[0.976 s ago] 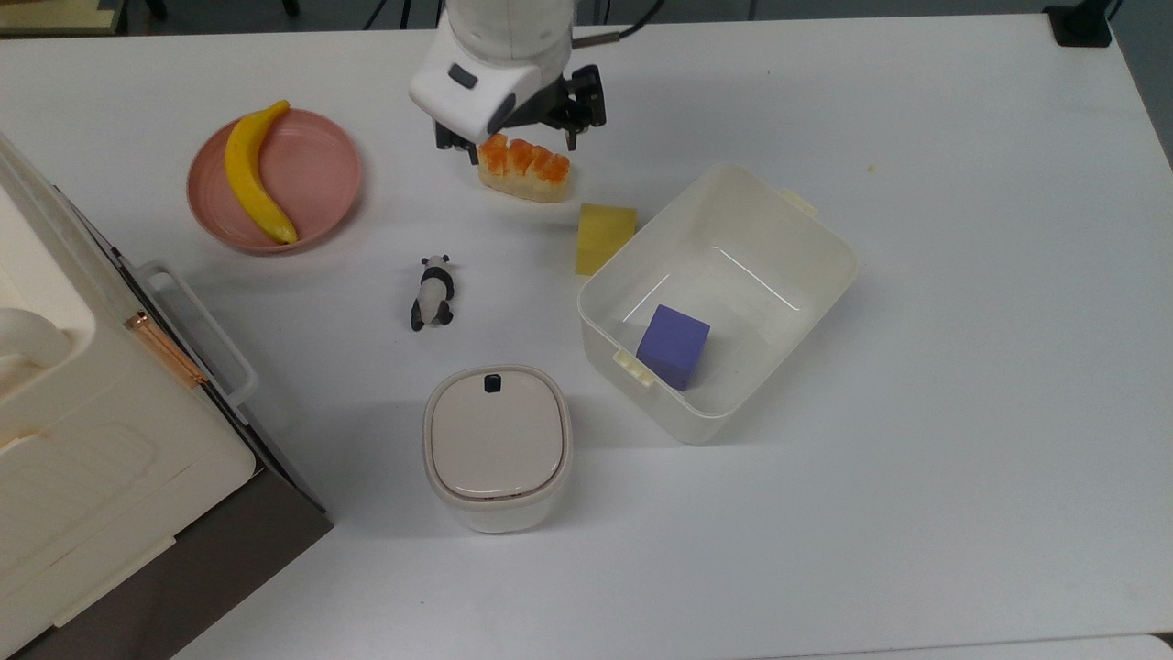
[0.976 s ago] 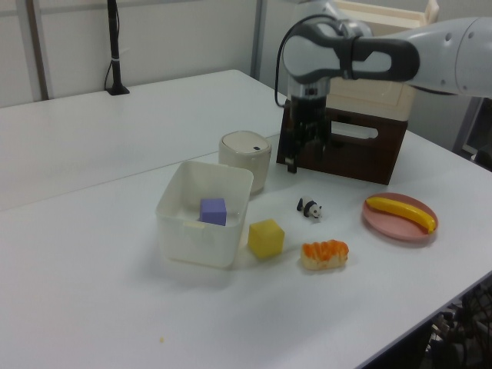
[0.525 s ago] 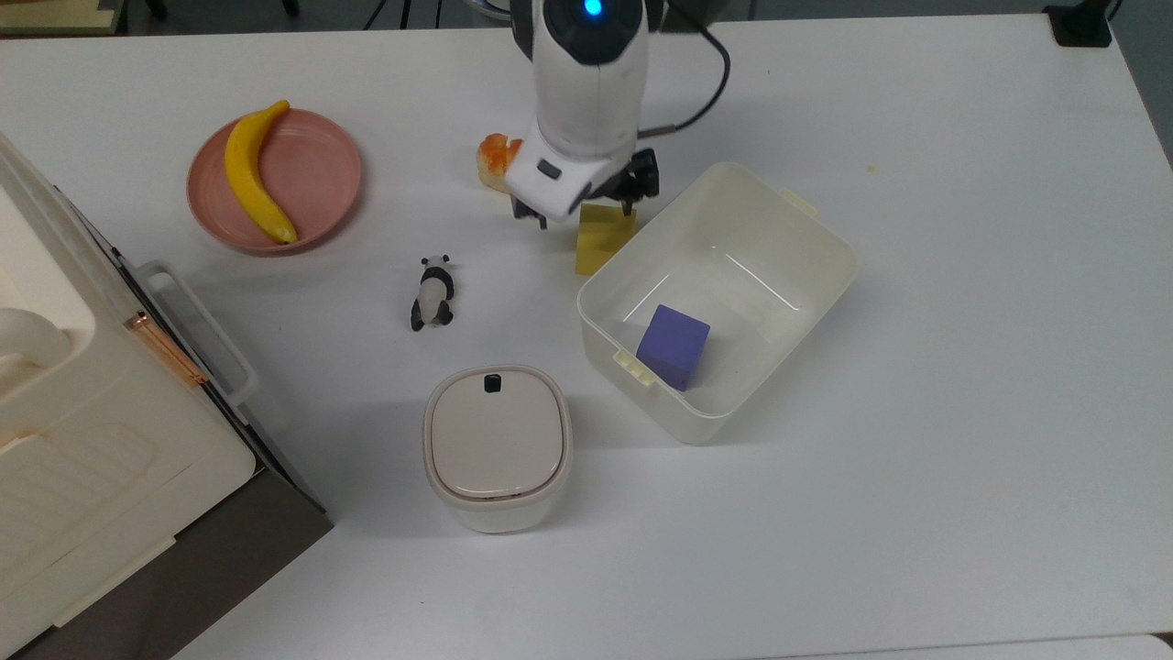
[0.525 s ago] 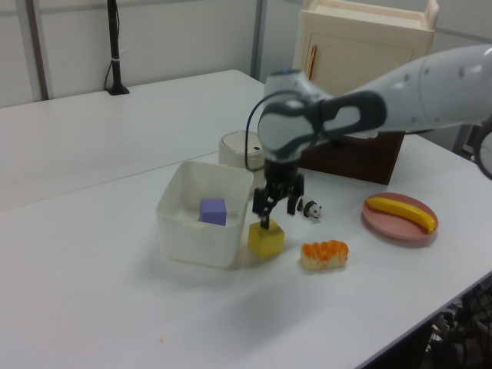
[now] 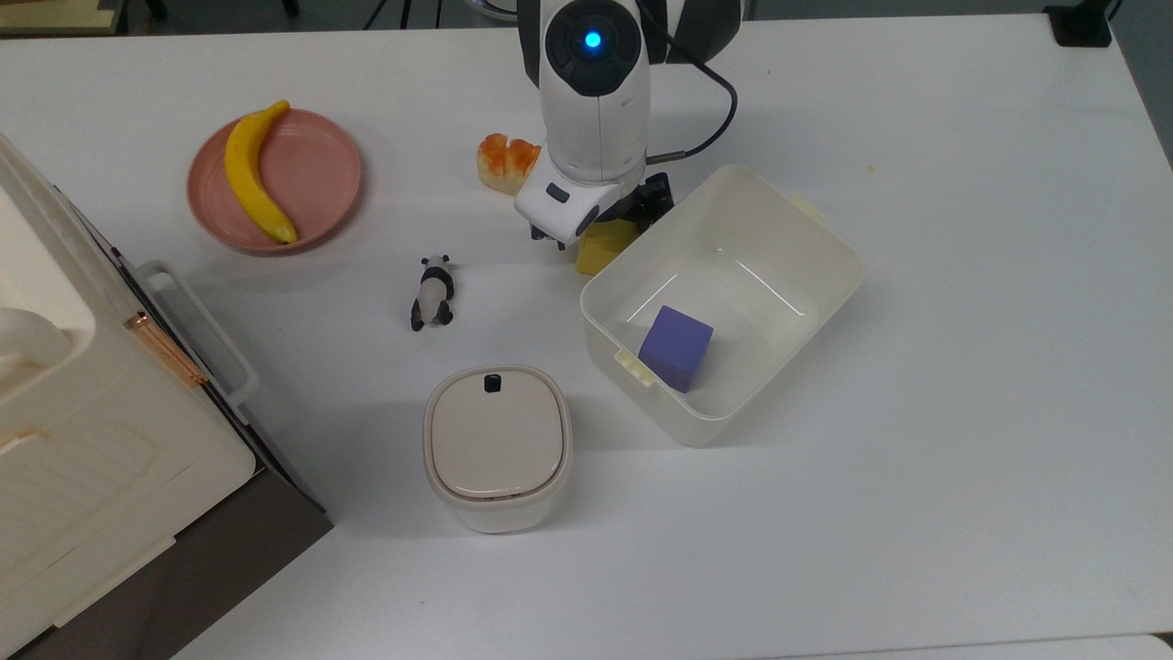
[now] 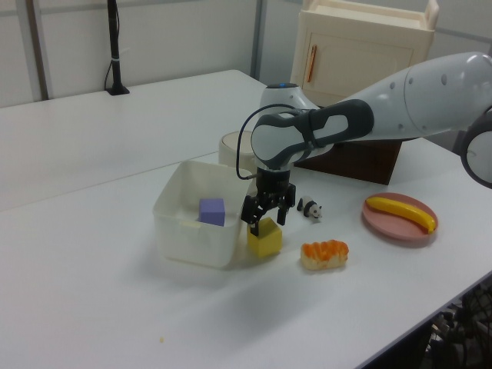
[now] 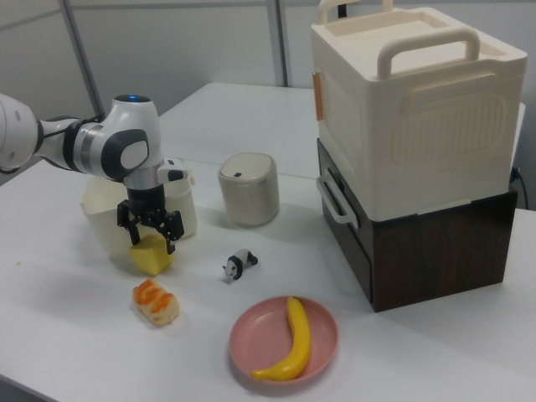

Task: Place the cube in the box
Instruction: 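Close the gripper on the yellow cube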

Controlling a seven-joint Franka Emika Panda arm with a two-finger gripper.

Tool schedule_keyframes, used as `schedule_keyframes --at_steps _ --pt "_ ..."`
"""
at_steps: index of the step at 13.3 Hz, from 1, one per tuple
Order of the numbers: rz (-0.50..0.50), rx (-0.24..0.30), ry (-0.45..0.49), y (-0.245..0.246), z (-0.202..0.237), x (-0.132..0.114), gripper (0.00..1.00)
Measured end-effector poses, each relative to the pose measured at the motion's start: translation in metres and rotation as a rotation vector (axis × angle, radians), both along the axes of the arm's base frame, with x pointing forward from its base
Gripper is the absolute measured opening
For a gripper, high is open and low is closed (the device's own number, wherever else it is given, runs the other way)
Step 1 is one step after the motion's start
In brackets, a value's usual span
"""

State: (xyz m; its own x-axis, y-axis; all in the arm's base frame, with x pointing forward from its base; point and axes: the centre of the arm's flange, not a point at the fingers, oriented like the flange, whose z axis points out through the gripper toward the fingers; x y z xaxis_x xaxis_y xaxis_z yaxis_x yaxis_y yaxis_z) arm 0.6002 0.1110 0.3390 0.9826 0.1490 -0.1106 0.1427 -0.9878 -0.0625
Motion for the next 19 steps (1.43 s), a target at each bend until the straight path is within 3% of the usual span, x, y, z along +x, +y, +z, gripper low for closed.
schedule_keyframes --at_steps 7,12,19 --pt "-0.012 0.009 0.000 -0.004 0.002 0.000 1.00" --pt "-0.041 0.100 0.025 -0.029 0.028 -0.005 1.00" --pt "-0.016 0.092 0.064 -0.011 0.008 -0.011 1.00"
